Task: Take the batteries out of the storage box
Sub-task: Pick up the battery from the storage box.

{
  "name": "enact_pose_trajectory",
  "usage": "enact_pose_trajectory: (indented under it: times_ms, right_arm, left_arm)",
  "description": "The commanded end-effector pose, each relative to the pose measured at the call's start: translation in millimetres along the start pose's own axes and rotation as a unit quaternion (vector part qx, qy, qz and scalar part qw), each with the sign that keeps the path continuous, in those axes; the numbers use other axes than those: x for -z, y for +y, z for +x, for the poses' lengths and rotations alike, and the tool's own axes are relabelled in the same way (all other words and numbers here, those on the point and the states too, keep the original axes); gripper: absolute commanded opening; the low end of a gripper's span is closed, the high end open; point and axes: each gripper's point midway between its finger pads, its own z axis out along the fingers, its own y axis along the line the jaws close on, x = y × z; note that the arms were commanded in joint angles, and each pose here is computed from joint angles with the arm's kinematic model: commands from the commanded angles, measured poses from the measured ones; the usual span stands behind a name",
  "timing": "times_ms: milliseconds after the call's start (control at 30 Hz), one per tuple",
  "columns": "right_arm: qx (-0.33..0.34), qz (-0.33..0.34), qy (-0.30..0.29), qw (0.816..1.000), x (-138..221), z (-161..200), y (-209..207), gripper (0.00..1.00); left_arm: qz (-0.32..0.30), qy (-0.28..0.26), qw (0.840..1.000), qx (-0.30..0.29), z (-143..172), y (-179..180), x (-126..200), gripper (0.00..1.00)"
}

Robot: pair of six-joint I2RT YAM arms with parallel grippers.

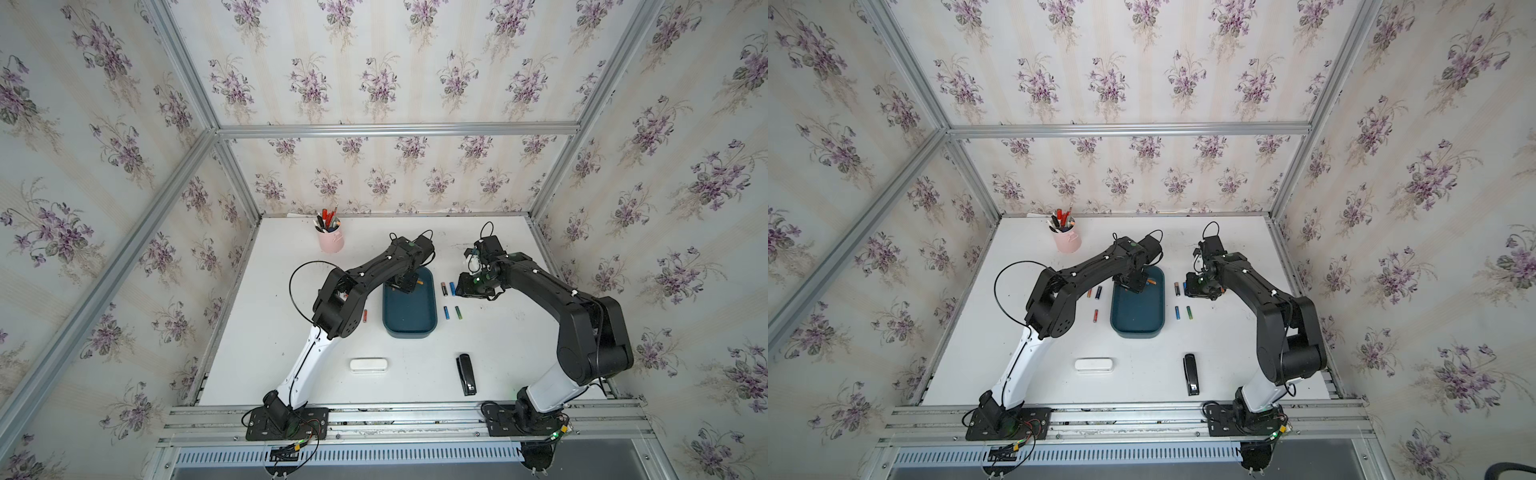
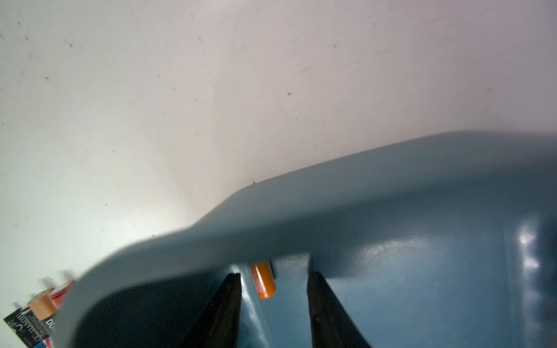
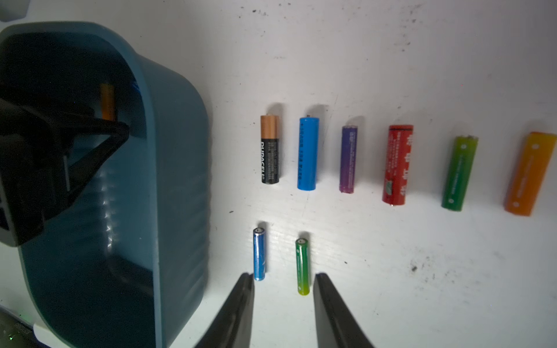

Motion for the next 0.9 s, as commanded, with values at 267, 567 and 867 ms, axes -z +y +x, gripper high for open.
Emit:
enact_pose_trajectory:
  times_ms: [267, 567, 867]
  right_arm:
    - [0.003, -0.002, 0.001, 1.000, 0.9, 1.5, 0.1, 0.38]
    - [0.004, -0.005, -0.001, 1.000, 1.9, -1.3, 2.3, 0.38]
    - [0.003, -0.001, -0.002, 1.000, 3.7, -1.2, 1.0, 0.38]
  left_arm:
    - [0.018, 0.004, 1.000, -0.003, -5.1, -2.1, -11.1, 0.38]
    - [0.057, 0.018, 0.998, -0.001, -1.6, -12.4, -12.9, 0.27]
    - [0.099, 0.027, 0.995, 0.002, 5.5, -25.5, -9.7, 0.21]
